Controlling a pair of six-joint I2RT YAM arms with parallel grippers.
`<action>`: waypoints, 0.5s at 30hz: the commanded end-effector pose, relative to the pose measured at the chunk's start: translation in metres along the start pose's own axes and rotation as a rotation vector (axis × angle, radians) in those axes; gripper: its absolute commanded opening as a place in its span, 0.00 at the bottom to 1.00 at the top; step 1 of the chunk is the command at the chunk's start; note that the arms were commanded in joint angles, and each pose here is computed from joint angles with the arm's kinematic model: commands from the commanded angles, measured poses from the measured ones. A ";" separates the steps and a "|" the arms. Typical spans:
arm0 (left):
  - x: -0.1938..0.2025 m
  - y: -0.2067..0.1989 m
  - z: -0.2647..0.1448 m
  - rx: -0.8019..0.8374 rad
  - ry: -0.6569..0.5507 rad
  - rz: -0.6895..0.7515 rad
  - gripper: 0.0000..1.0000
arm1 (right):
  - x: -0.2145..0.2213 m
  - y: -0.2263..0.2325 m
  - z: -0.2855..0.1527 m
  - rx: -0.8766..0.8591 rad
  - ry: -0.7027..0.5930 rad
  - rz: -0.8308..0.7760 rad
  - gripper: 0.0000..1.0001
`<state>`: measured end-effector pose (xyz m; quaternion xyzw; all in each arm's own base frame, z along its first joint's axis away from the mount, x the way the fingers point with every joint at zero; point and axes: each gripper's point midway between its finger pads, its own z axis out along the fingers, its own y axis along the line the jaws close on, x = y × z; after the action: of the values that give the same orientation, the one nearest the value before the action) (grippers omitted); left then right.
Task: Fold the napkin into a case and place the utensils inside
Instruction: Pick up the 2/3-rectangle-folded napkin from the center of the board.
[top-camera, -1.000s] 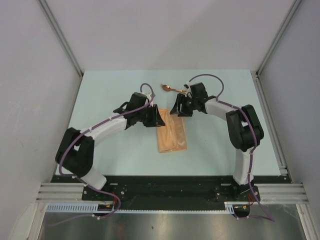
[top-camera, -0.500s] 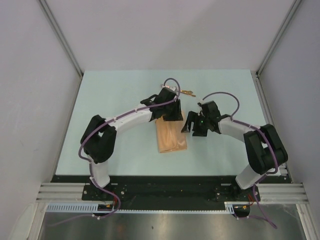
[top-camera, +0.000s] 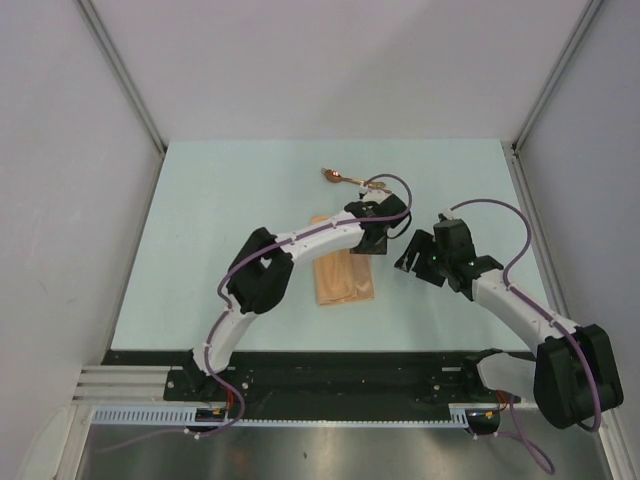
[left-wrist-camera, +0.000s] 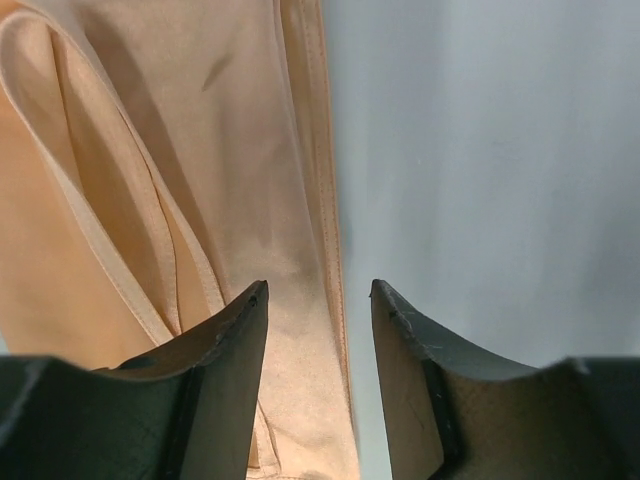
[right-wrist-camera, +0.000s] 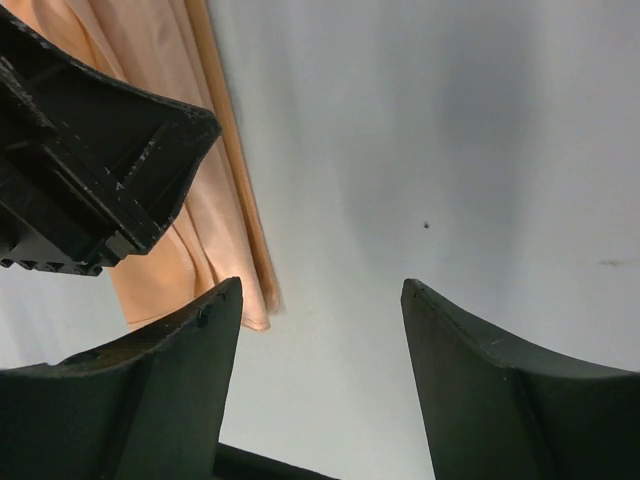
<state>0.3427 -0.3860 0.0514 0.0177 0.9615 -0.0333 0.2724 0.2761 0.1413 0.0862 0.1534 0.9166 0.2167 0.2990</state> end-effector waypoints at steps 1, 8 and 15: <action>-0.006 0.006 -0.001 -0.107 -0.054 -0.006 0.51 | 0.005 -0.018 -0.007 0.058 -0.016 -0.002 0.70; 0.006 0.007 0.017 -0.192 -0.057 0.050 0.51 | 0.009 -0.020 -0.010 0.038 -0.017 -0.014 0.70; 0.024 0.007 0.036 -0.200 -0.018 0.070 0.45 | 0.014 -0.021 -0.010 0.018 -0.014 -0.001 0.70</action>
<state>0.3440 -0.3826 0.0219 0.0206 0.9562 0.0555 0.2866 0.2529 0.1255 0.0701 0.1631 0.9227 0.1979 0.2877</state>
